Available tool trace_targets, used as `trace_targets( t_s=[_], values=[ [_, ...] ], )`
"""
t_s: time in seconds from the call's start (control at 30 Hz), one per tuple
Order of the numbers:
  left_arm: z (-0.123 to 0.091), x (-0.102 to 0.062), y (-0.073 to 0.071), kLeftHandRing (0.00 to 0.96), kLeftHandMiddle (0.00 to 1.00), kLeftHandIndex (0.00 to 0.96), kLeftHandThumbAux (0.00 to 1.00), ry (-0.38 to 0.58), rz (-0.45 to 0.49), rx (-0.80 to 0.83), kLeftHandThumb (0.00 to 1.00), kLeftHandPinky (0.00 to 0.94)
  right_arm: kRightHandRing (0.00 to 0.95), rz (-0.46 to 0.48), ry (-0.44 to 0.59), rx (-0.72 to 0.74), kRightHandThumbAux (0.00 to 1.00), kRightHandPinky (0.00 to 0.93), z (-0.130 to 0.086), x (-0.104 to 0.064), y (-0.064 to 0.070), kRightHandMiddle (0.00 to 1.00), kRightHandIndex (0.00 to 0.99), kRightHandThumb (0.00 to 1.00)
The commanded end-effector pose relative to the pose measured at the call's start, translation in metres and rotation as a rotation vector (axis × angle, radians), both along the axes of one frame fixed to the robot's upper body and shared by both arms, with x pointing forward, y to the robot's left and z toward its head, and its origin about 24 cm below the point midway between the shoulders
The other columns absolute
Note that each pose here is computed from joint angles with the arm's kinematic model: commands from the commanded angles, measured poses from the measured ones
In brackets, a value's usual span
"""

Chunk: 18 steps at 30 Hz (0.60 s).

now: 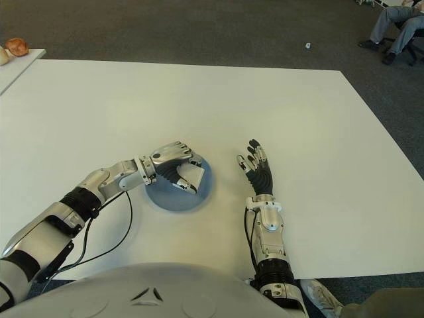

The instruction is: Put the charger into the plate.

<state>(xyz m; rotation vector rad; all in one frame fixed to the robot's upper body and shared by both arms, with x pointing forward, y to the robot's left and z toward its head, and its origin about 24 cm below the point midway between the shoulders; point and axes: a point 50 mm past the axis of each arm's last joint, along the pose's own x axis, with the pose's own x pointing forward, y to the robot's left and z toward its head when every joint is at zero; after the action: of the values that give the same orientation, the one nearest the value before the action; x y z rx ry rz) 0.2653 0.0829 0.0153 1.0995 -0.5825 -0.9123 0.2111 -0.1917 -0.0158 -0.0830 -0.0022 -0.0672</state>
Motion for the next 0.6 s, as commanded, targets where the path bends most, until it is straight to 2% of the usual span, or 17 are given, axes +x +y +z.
trace_targets(
  t_s=[0.03,0.33,0.4,0.43,0.5,0.6],
  values=[
    [-0.003,0.001,-0.002,0.832,0.828,0.444,0.693,-0.003,-0.010,0.014,0.753,0.812,0.086,-0.007,0.053,0.012,0.604,0.075,-0.009,-0.008,-0.001,0.111,0.043,0.000],
    [-0.006,0.004,-0.002,0.814,0.808,0.445,0.691,-0.021,-0.041,0.021,0.743,0.791,0.091,-0.011,0.052,0.013,0.608,0.080,-0.009,-0.010,-0.004,0.117,0.046,0.000],
    [-0.003,0.004,0.001,0.759,0.777,0.440,0.689,-0.049,-0.069,0.037,0.731,0.730,0.092,-0.011,0.052,0.015,0.613,0.079,-0.009,-0.010,-0.005,0.118,0.047,0.000],
    [0.000,0.004,0.003,0.633,0.649,0.379,0.619,-0.064,-0.084,0.051,0.661,0.621,0.092,-0.011,0.052,0.015,0.615,0.079,-0.009,-0.010,-0.005,0.118,0.047,0.000],
    [0.001,0.005,0.006,0.287,0.295,0.186,0.427,-0.085,-0.134,0.158,0.467,0.295,0.092,-0.009,0.052,0.015,0.622,0.079,-0.010,-0.011,-0.006,0.120,0.048,0.000],
    [0.000,0.004,0.009,0.094,0.096,0.061,0.301,-0.082,-0.161,0.260,0.356,0.096,0.094,-0.008,0.053,0.014,0.626,0.082,-0.010,-0.012,-0.007,0.121,0.049,0.000]
  ],
)
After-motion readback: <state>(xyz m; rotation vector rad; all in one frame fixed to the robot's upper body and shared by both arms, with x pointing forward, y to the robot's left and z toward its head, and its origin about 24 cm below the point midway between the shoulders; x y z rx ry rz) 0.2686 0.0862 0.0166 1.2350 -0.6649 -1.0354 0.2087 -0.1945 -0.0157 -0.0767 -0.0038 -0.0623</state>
